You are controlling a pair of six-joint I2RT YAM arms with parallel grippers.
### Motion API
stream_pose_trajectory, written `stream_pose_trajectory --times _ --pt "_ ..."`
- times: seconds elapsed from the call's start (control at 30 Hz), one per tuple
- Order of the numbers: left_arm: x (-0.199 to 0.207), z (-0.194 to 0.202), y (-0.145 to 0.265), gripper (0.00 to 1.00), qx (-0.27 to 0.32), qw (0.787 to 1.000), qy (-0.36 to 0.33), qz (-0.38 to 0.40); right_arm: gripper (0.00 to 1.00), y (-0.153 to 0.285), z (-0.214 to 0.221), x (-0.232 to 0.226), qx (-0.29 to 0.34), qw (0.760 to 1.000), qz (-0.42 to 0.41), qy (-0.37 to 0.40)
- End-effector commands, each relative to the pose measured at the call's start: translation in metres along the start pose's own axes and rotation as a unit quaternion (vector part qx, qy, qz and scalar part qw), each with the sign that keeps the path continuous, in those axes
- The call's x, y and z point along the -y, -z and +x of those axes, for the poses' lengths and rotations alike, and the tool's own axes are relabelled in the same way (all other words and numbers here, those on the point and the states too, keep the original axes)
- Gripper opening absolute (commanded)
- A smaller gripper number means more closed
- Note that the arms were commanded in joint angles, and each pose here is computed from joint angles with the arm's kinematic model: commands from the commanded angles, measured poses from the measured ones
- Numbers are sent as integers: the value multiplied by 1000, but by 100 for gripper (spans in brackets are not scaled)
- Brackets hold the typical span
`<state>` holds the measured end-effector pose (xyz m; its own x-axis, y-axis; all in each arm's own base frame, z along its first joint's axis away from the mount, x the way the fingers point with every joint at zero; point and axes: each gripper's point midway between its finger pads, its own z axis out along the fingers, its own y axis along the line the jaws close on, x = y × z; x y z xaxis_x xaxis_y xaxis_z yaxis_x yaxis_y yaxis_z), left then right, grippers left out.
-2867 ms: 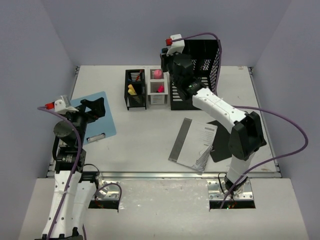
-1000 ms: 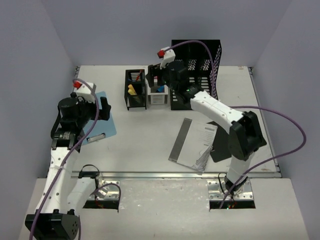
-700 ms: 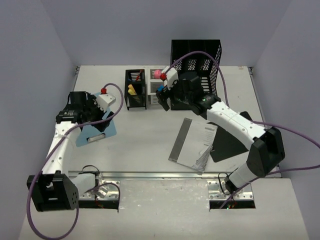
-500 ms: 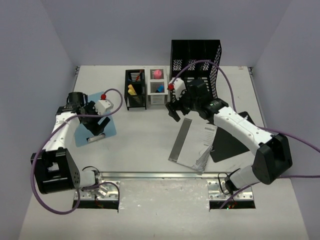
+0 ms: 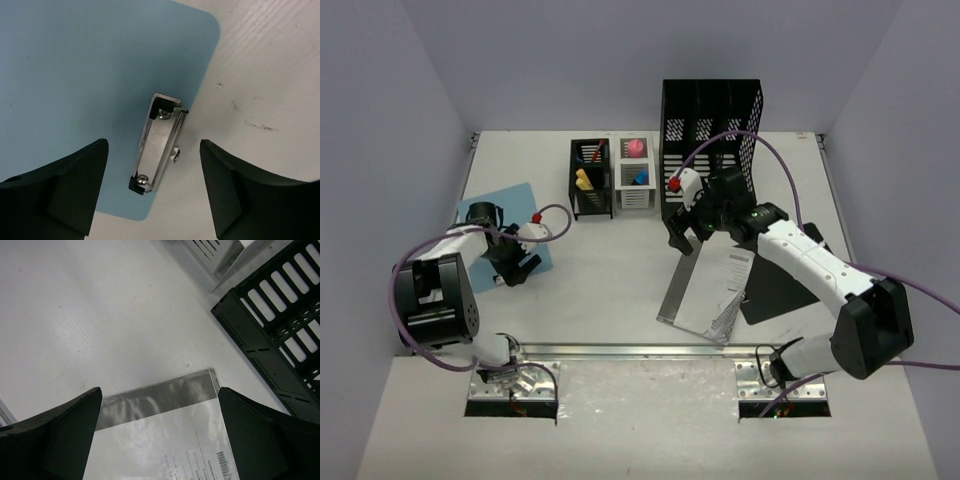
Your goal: Organize the desk
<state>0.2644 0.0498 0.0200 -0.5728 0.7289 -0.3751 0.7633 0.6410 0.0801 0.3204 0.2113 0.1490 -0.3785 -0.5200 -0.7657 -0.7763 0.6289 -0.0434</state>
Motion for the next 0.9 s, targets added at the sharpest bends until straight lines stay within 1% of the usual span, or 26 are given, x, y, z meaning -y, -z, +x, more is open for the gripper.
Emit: stream_pose_trajectory --times 0.0,0.13,0.17,0.2,0.33,0.5,0.57,0.6,0.63,0.67,0.7,0.8,0.87 --pt "-21 2 -7 72 10 999 -22 -25 99 2 -11 -1 17 1000 -11 -3" --pt "-28 13 -12 70 5 1000 -25 -14 99 2 -9 -1 14 1000 -13 -7" --pt "-29 17 -12 68 4 1000 -25 -11 99 1 -9 -1 14 1000 -14 -7" --pt "-29 18 -12 67 6 999 -40 -7 99 1 -9 0 14 1000 -13 -8" --pt "-22 26 -15 64 12 998 -53 21 99 0 -9 2 12 1000 -12 -8" --pt "-15 36 -23 62 2 998 -55 41 99 -2 -11 3 12 1000 -14 -11" --pt "-12 40 -26 56 -1 997 -55 47 99 -2 -12 3 12 1000 -13 -11" --pt "-12 40 -27 50 0 997 -61 49 99 -2 -13 3 13 1000 -15 -12" --pt "-11 41 -28 40 0 997 -61 53 99 -2 -13 3 13 1000 -16 -12" --pt "-10 40 -28 36 4 997 -61 56 99 -2 -14 3 14 1000 -16 -12" --pt "-8 39 -29 28 5 996 -62 60 99 -2 -15 2 16 1000 -17 -13" --pt "-6 35 -23 19 17 996 -53 67 99 -1 -21 2 27 999 -19 -13" --pt "-5 28 -12 14 34 996 -45 68 99 3 -28 2 39 999 -18 -10"
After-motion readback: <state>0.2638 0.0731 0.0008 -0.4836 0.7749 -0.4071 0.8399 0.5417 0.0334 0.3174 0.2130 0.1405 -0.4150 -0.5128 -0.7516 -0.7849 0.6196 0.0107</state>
